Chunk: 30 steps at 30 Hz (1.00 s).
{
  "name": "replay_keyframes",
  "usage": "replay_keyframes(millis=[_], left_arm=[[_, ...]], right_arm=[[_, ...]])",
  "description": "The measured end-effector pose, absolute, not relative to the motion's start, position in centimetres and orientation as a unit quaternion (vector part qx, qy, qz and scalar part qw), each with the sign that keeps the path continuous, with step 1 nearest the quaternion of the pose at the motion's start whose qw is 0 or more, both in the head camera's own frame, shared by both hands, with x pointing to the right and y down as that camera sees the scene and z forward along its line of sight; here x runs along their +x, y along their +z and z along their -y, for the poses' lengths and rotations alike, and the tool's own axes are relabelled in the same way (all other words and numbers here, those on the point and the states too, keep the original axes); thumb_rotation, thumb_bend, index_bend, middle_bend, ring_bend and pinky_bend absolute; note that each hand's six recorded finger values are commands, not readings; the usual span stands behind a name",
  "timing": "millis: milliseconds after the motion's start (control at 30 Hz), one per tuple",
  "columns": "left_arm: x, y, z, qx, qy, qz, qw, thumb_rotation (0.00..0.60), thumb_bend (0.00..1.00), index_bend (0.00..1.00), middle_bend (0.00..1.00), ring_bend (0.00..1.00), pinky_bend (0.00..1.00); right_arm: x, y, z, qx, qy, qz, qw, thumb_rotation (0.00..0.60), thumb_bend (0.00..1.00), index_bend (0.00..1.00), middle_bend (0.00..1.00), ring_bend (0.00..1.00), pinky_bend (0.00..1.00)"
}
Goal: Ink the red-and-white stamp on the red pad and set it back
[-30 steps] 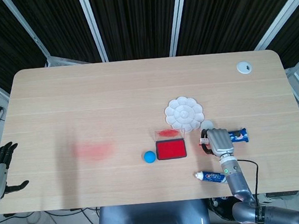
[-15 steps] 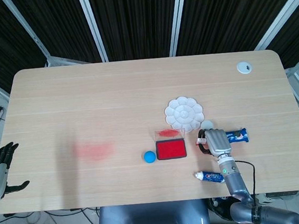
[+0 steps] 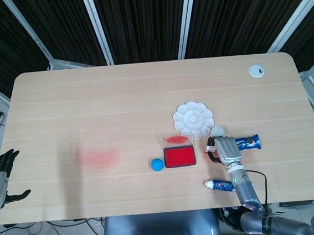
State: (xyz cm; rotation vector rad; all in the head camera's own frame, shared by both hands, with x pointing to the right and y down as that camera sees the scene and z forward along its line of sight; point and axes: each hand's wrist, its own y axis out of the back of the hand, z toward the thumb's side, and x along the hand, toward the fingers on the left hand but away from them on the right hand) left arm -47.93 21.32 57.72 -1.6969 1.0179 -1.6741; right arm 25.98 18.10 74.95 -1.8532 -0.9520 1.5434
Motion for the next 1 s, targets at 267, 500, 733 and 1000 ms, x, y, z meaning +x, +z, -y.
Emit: replay_keyframes(millis=[267, 500, 733, 1000], left_arm=[[-47.93, 57.73, -21.3, -0.63, -0.622, -0.378, 0.272, 0.6, 0.03, 0.0, 0.0, 0.0, 0.0], [-47.93, 57.76, -21.34, -0.63, -0.624, -0.376, 0.271, 0.6, 0.03, 0.0, 0.0, 0.0, 0.0], [-47.93, 57.76, -21.33, -0.629, -0.624, -0.375, 0.272, 0.6, 0.03, 0.0, 0.0, 0.0, 0.0], [-47.94, 57.78, -21.36, -0.629, -0.626, -0.374, 0.272, 0.6, 0.03, 0.0, 0.0, 0.0, 0.0]], right_arm=[[26.05, 75.26, -18.1, -0.685, 0.576, 0.356, 0.268, 0.6, 0.49, 0.79, 0.58, 0.48, 0.51], [26.16, 75.39, -18.19, -0.683, 0.58, 0.352, 0.268, 0.6, 0.46, 0.78, 0.58, 0.48, 0.51], [26.28, 75.47, -18.25, -0.682, 0.585, 0.348, 0.268, 0.6, 0.43, 0.77, 0.56, 0.46, 0.49], [26.42, 75.48, -18.25, -0.681, 0.588, 0.346, 0.266, 0.6, 0.41, 0.76, 0.55, 0.46, 0.49]])
